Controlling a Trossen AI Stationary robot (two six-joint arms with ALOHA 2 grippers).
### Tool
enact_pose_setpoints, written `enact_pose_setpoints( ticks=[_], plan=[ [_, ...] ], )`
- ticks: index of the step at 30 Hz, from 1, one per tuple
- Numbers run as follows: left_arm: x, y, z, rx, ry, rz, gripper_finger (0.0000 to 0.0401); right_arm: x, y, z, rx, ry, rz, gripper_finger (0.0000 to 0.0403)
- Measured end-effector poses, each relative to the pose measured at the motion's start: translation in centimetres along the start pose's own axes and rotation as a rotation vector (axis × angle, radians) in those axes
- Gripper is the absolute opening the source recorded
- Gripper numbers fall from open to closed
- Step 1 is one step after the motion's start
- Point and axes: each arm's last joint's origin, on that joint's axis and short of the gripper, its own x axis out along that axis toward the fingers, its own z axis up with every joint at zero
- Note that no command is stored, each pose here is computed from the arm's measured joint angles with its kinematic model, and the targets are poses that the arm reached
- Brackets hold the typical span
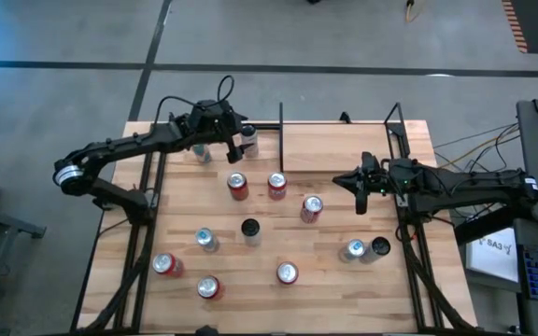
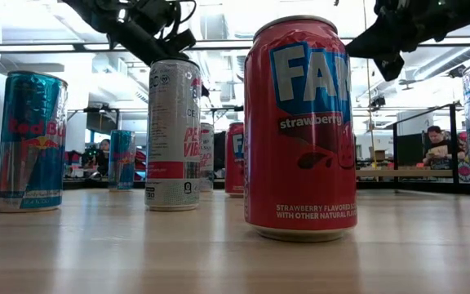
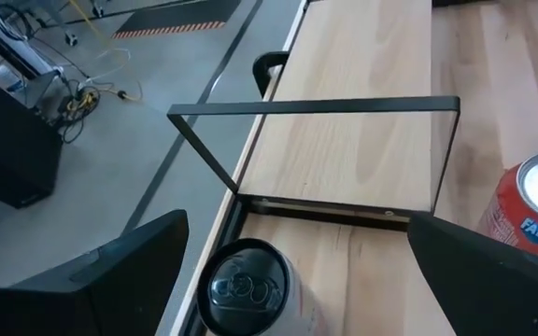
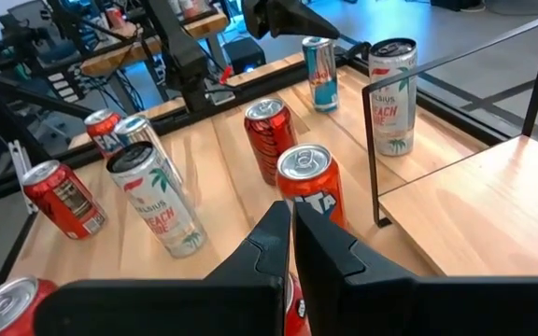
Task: Place canned beverage on shelf
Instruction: Put the top white soda can on the shelf
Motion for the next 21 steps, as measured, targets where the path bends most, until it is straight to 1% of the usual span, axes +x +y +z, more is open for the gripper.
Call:
enact_pose_setpoints(
  ticks=[6, 9, 11, 15, 18, 21],
  plan=[
    [0.0, 0.2, -0.1, 0.033, 0.003, 0.005, 0.0389, 0.5, 0.0, -0.1, -0.001, 0.012, -0.005, 0.0009],
    [0.0, 0.2, -0.1, 0.034, -0.009, -0.022, 0.0389, 0.8, 0.0, -0.2, -0.003, 0.023, -0.009, 0.0009],
    [0.0, 0.0, 0.0, 0.019, -0.025, -0.063, 0.0389, 0.9, 0.0, -0.2, -0.003, 0.028, -0.011, 0.0009],
    [-0.1, -0.7, 0.4, -0.037, -0.092, -0.195, 0.0389, 1.2, 0.1, -0.2, -0.005, 0.041, -0.015, 0.0009],
    [-0.1, -1.7, 1.1, -0.061, -0.124, -0.242, 0.0389, 1.5, 0.0, -0.4, -0.006, 0.055, -0.019, 0.0009],
    [-0.2, -3.2, 1.8, -0.077, -0.151, -0.287, 0.0389, 1.7, 0.0, -0.5, -0.007, 0.064, -0.022, 0.0009]
  ],
)
